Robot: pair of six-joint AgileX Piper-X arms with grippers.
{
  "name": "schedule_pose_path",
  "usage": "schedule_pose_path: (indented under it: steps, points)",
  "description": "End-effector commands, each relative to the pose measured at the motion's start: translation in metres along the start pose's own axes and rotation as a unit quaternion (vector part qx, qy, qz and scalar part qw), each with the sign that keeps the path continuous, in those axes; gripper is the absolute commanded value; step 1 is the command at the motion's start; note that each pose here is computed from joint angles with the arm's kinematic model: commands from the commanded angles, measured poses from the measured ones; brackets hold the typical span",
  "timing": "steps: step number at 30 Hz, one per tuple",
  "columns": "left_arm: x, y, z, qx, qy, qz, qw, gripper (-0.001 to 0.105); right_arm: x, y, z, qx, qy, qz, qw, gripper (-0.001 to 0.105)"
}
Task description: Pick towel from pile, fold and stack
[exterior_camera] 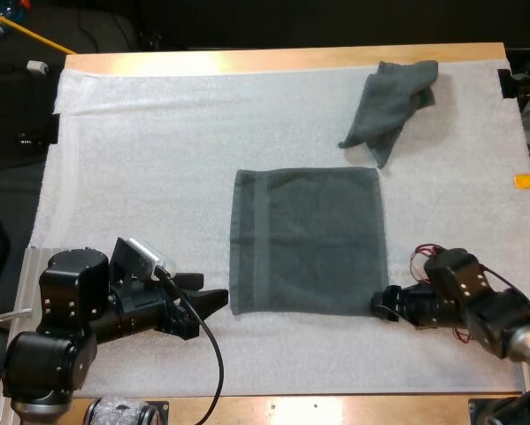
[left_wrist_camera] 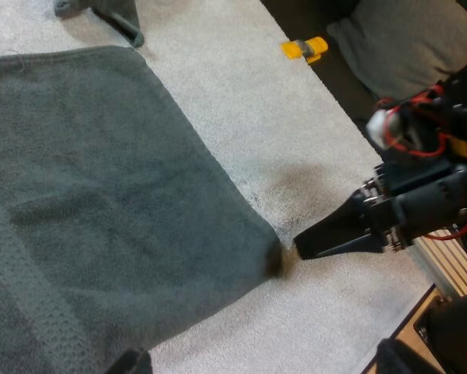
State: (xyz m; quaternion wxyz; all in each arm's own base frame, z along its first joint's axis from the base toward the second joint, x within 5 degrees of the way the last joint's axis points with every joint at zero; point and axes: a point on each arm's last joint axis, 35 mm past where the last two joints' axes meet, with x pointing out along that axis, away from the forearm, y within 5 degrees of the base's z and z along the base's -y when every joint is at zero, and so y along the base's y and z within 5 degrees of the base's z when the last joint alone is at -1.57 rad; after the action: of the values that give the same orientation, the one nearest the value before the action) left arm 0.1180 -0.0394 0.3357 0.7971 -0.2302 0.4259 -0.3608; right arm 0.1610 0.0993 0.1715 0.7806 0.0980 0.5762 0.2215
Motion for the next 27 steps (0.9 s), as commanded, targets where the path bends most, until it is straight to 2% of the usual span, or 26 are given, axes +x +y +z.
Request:
schedule_pose_path:
  steps: [1,4,17,19,21,23,24,27]
  points:
    - [0.0,-0.002,0.0,0.0,0.003,-0.012,0.9999,0.056,0.006,-0.001,0.001,0.002,0.008,-0.006,1.0,0.046]
    - [0.0,-0.002,0.0,0.0,0.003,-0.012,0.9999,0.056,0.018,-0.005,0.002,0.008,0.026,-0.013,1.0,0.042]
    - [0.0,-0.002,0.0,-0.003,0.003,-0.012,0.9999,0.056,0.044,-0.012,0.005,0.037,0.047,-0.017,0.998,0.04]
    - [0.0,-0.002,0.0,-0.003,0.003,-0.012,0.9999,0.056,0.045,-0.012,0.004,0.038,0.05,-0.015,0.998,0.034]
    - [0.0,-0.002,0.0,-0.002,0.002,-0.01,0.9999,0.056,0.045,-0.011,0.004,0.035,0.051,-0.013,0.998,0.023]
    - [0.0,-0.001,0.0,0.001,-0.002,0.007,1.0,0.056,0.045,-0.01,0.003,0.033,0.054,-0.01,0.998,0.006]
    - [0.0,0.0,0.001,0.001,-0.005,0.018,0.9998,0.056,0.045,-0.009,0.003,0.031,0.054,-0.009,0.998,0.002]
    - [0.001,0.004,0.001,-0.002,-0.008,0.061,0.9981,0.056,0.045,-0.007,0.002,0.026,0.057,-0.006,0.998,0.0]
